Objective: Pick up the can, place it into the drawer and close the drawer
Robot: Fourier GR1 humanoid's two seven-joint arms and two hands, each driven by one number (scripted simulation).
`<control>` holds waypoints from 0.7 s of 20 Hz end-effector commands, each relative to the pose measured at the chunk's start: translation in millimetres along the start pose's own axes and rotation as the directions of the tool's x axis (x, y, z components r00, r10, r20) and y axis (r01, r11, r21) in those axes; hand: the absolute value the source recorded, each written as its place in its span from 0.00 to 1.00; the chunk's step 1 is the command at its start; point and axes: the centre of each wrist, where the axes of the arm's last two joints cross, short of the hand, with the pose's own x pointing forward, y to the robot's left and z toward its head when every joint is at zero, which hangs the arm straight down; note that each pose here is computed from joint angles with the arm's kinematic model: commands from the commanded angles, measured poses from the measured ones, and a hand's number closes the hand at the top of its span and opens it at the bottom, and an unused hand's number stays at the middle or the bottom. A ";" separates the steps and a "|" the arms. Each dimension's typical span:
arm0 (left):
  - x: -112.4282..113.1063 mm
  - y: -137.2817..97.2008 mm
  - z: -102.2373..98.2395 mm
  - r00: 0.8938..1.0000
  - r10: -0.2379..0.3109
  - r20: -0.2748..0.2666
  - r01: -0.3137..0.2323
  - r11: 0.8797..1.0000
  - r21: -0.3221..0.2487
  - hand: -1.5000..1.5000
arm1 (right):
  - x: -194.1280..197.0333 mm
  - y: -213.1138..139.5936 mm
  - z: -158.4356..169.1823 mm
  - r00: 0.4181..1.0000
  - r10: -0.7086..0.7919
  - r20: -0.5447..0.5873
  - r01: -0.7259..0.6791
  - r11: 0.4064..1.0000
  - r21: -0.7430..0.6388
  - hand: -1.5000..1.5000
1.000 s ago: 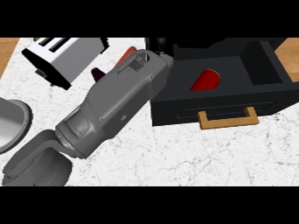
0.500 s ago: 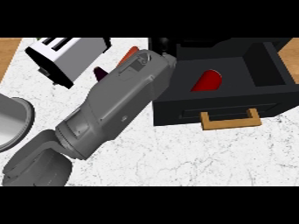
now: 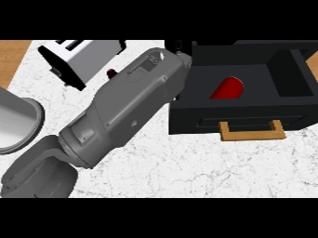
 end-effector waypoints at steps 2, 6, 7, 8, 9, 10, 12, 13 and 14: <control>-10.9 4.7 5.8 1.000 0.029 -0.006 -0.029 1.000 0.001 0.00 | -5.0 21.4 -32.1 0.989 0.144 0.015 -0.144 0.988 0.062 0.00; 3.5 -3.4 3.1 0.999 0.022 -0.037 -0.023 1.000 -0.022 0.00 | -4.2 55.9 -56.3 0.973 0.228 0.041 -0.230 0.971 0.069 0.00; -2.2 2.7 0.6 0.998 0.026 -0.049 -0.025 0.999 0.023 0.00 | -10.9 55.6 -62.1 0.972 0.233 0.038 -0.235 0.970 0.057 0.00; 8.5 2.9 0.0 0.999 0.021 -0.031 -0.021 1.000 -0.003 0.00 | -7.9 64.5 -69.9 0.967 0.252 0.039 -0.253 0.967 0.039 0.00; 19.4 -7.0 0.1 0.999 0.009 -0.048 -0.009 1.000 -0.002 0.00 | -27.3 73.4 -78.3 0.959 0.280 0.053 -0.283 0.957 0.069 0.00; 10.8 6.1 -4.3 0.999 0.002 -0.039 -0.001 1.000 0.023 0.00 | -17.3 78.2 -81.9 0.957 0.286 0.045 -0.288 0.957 0.047 0.00; 8.5 15.9 -6.5 0.998 -0.013 -0.059 0.014 1.000 0.006 0.00 | -29.6 80.7 -102.5 0.931 0.359 0.069 -0.365 0.925 0.106 0.00; 17.0 12.9 -8.2 1.000 -0.016 -0.027 0.016 1.000 0.018 0.00 | -35.3 88.6 -105.7 0.924 0.375 0.069 -0.381 0.915 0.134 0.00; -6.1 18.4 2.8 0.999 -0.010 -0.053 0.011 1.000 0.017 0.00 | -27.0 95.3 -106.4 0.918 0.389 0.079 -0.397 0.907 0.141 0.00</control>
